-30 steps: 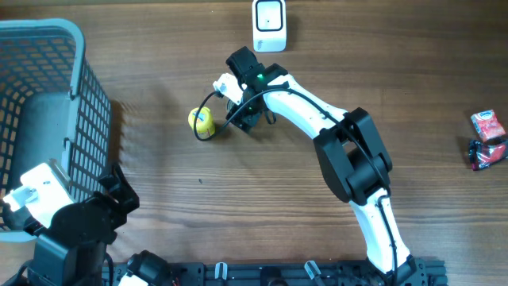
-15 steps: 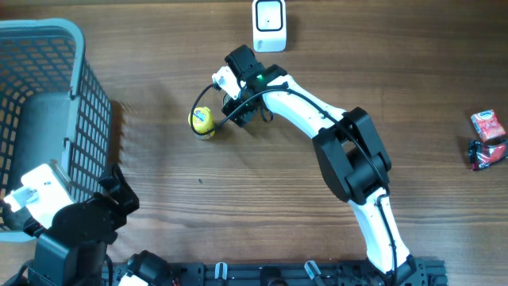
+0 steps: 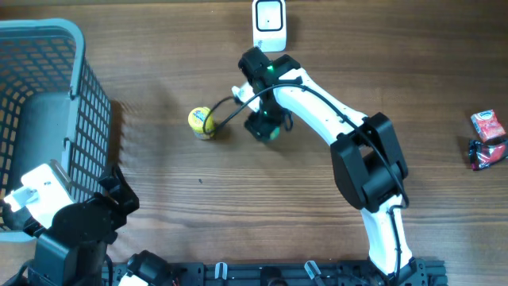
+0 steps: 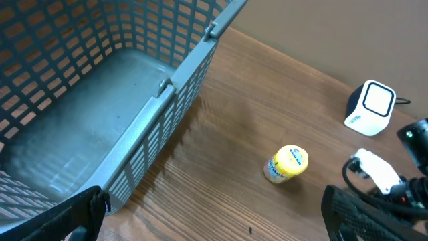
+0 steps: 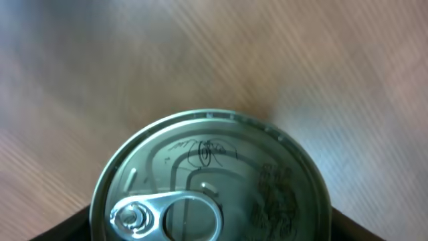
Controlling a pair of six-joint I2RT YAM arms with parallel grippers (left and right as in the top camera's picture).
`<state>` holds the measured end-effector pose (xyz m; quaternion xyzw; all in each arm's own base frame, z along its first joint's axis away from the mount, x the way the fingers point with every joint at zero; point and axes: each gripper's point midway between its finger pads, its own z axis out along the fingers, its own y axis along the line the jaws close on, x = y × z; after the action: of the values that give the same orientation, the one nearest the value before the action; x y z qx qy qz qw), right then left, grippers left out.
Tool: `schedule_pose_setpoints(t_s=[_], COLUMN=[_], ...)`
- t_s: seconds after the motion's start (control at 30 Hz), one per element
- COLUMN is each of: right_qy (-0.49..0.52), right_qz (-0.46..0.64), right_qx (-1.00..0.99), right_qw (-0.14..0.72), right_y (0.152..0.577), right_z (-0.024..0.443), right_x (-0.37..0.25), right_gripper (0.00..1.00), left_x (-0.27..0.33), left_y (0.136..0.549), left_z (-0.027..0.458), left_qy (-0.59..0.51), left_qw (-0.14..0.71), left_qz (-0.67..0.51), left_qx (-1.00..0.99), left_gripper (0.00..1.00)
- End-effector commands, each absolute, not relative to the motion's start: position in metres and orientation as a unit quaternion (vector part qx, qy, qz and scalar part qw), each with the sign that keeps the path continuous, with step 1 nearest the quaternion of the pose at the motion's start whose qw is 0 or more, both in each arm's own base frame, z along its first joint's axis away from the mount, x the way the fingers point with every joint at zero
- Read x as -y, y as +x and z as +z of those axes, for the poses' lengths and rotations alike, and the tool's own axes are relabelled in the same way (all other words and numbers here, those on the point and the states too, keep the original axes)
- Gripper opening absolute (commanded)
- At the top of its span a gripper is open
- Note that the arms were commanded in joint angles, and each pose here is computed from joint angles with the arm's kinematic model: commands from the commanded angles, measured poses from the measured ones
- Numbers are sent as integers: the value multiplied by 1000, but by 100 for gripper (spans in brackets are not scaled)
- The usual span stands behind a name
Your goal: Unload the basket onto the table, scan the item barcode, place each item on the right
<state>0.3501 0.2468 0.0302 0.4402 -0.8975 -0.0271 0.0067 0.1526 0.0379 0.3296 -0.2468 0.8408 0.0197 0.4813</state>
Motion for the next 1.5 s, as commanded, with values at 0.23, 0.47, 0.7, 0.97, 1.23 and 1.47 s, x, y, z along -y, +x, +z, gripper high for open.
schedule_pose_setpoints(t_s=[0.23, 0.47, 0.7, 0.97, 1.23, 1.47], right_qy=[472, 467, 446, 327, -38, -565], right_qz=[-41, -17, -24, -47, -118, -74], right_qx=[877, 882, 894, 942, 991, 811], right_qw=[80, 67, 45, 50, 54, 136], right_y=[313, 326, 344, 339, 338, 328], right_z=[47, 45, 43, 50, 112, 96], right_x=[-229, -219, -211, -221, -249, -263], right_gripper=[73, 78, 96, 100, 100, 100], left_x=[-34, -31, -31, -31, -32, -32], left_y=[154, 153, 153, 153, 153, 153], left_z=[328, 327, 327, 327, 327, 327], left_qy=[-242, -239, -239, -239, -239, -239], left_qw=[478, 474, 474, 474, 475, 474], left_qz=[10, 3, 3, 3, 5, 5], left_qx=[-844, -847, -848, -847, -847, -847], left_gripper=[100, 100, 100, 100, 100, 100])
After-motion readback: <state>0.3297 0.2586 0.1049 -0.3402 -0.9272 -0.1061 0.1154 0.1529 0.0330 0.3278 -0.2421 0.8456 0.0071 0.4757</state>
